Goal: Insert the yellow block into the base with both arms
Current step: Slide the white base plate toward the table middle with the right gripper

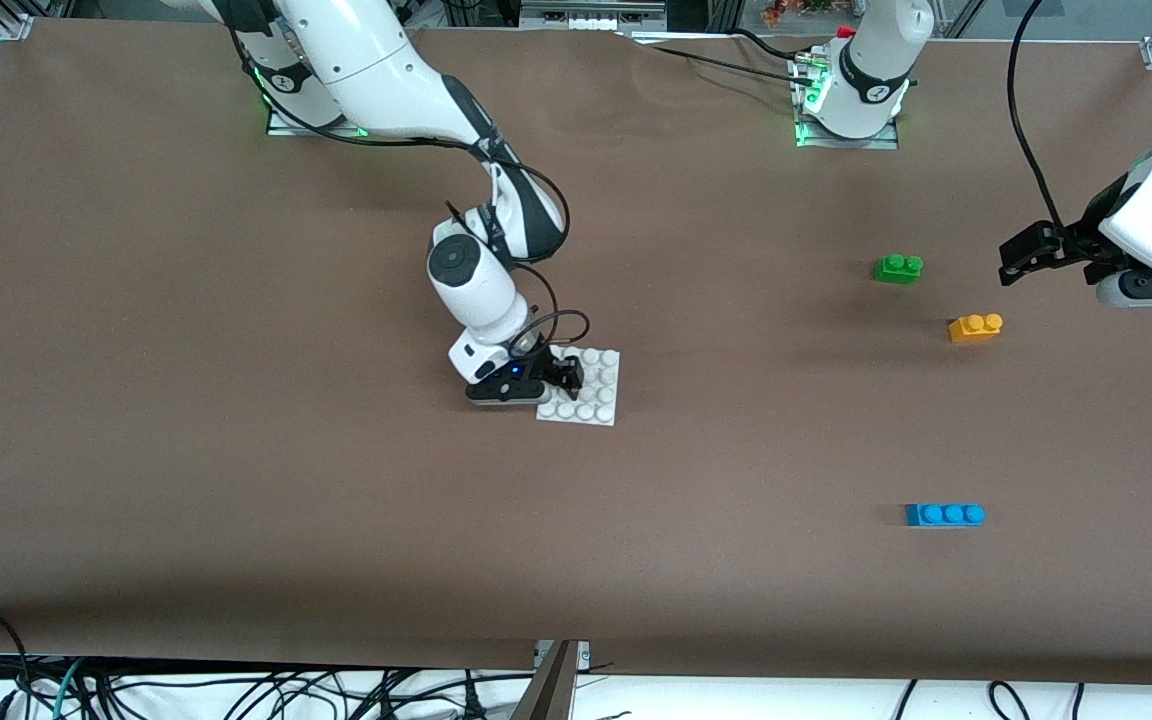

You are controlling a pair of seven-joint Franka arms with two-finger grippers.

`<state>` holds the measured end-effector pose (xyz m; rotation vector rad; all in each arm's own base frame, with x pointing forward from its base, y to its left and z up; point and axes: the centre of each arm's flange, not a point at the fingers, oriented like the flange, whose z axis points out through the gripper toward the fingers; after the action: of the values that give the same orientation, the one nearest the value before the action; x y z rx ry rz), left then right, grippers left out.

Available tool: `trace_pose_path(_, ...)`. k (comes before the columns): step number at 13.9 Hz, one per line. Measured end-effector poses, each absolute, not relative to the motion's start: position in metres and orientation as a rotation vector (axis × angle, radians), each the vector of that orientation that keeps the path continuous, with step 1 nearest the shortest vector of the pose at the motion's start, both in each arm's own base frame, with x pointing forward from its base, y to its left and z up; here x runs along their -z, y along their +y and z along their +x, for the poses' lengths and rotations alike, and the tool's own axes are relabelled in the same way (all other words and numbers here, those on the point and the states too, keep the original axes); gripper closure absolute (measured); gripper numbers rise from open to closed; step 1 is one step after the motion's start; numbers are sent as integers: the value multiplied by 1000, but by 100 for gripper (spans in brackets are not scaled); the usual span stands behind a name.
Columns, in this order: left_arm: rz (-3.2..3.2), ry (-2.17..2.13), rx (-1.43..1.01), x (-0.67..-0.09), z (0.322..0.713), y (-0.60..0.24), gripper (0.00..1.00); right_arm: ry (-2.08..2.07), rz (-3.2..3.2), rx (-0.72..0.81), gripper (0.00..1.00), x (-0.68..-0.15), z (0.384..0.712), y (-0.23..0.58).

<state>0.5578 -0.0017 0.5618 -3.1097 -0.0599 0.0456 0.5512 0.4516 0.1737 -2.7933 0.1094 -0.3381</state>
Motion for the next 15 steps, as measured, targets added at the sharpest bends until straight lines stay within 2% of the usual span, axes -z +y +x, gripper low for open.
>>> trace_pose_path(9, -3110, -60, -46, -562, 558, -2, 0, 57, -2753, 373, 33, -171, 513, 509)
trace_pose_path(10, -3110, -60, -46, -562, 558, -2, 0, 71, -2744, 380, 35, -172, 511, 515)
trace_pose_path(12, -3110, -60, -46, -562, 558, -2, 0, 95, -2729, 397, 50, -175, 509, 525)
trace_pose_path(15, -3110, -60, -46, -562, 558, -2, 0, 102, -2727, 406, 52, -175, 508, 531)
